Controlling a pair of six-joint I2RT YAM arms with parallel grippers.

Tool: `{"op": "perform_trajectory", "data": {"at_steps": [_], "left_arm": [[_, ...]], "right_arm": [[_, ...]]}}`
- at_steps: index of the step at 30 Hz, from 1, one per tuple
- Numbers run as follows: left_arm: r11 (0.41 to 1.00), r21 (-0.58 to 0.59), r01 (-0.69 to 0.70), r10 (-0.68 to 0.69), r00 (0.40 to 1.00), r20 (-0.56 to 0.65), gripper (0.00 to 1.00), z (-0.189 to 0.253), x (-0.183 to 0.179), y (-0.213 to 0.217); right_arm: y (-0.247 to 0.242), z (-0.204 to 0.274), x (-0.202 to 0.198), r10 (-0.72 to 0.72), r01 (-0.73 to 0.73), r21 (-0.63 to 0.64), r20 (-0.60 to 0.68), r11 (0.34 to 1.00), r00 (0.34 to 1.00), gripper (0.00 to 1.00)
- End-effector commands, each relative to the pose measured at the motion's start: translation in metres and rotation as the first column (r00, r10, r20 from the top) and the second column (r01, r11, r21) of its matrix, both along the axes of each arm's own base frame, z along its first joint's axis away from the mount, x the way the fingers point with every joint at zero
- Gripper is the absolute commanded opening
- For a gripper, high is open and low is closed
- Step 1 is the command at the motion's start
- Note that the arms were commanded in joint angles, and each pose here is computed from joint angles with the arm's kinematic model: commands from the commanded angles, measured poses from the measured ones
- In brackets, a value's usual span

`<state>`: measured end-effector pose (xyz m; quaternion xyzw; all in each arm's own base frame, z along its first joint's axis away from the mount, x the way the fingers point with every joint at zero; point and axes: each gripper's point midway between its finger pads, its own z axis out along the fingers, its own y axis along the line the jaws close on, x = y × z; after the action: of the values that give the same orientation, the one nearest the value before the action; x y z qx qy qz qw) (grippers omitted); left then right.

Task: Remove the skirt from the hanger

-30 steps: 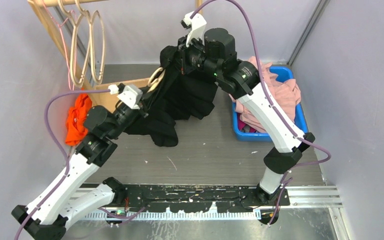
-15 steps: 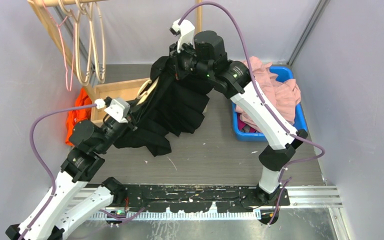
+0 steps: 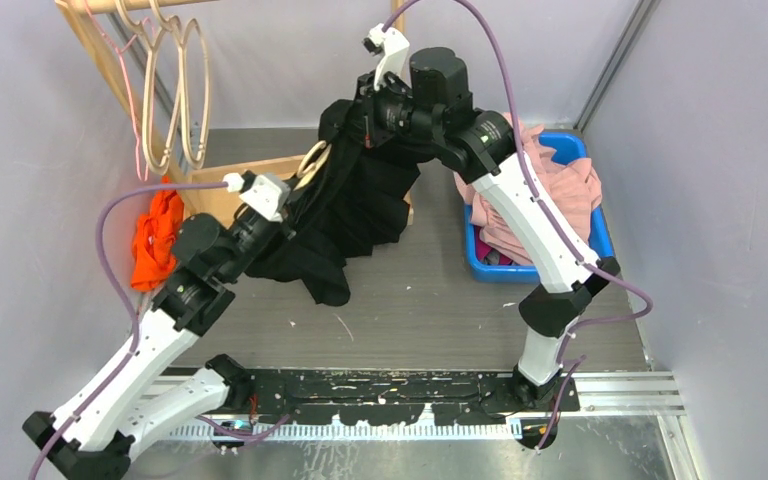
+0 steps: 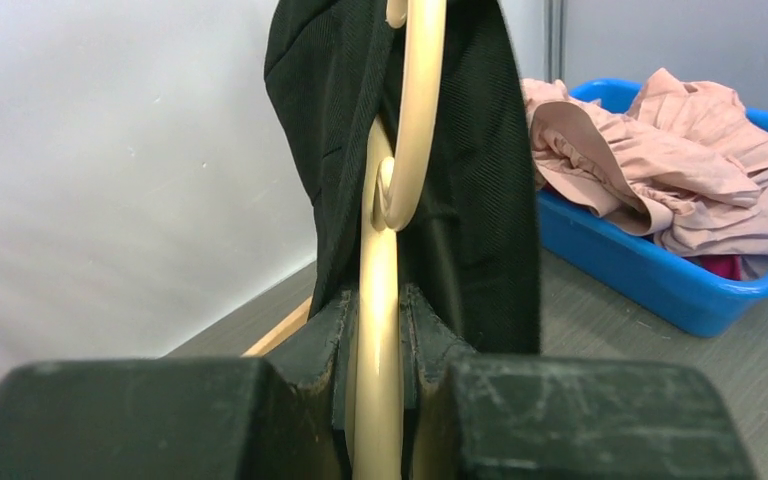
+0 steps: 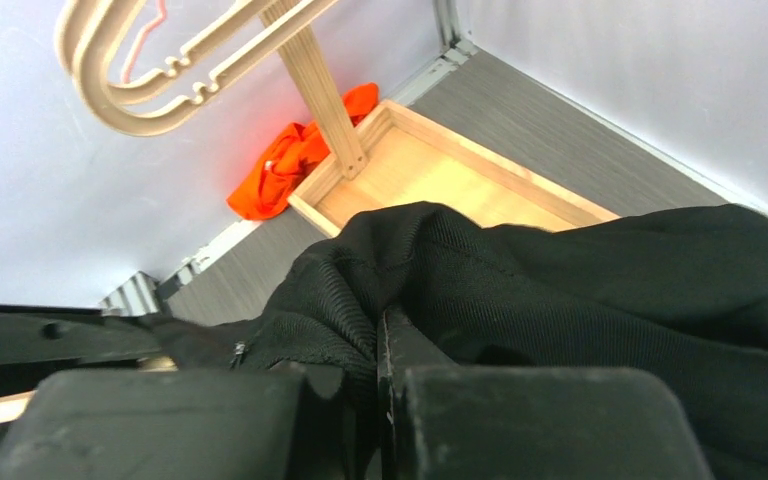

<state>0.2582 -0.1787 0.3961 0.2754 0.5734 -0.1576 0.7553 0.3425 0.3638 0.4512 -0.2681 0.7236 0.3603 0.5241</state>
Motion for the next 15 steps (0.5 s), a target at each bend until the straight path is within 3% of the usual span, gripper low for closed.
{"op": "perform_trajectory", "data": {"at_steps": [1, 7, 15], "left_arm": [[0.998, -0.064, -0.01, 0.023, 0.978, 0.207, 0.0, 0.069, 0.012, -0.008], [0.998, -0.038, -0.057, 0.065, 0.97, 0.236, 0.0, 0.08, 0.056, -0.03], [0.984, -0.044, -0.174, 0.179, 0.943, 0.282, 0.0, 0.1, 0.107, -0.034]], "right_arm": [[-0.014, 0.093, -0.058, 0.133, -0.157, 0.221, 0.119, 0.962, 0.984, 0.08], [-0.013, 0.113, -0.091, 0.245, -0.267, 0.29, 0.109, 0.919, 0.963, 0.08], [-0.02, 0.117, -0.108, 0.275, -0.298, 0.298, 0.116, 0.907, 0.954, 0.08]]}}
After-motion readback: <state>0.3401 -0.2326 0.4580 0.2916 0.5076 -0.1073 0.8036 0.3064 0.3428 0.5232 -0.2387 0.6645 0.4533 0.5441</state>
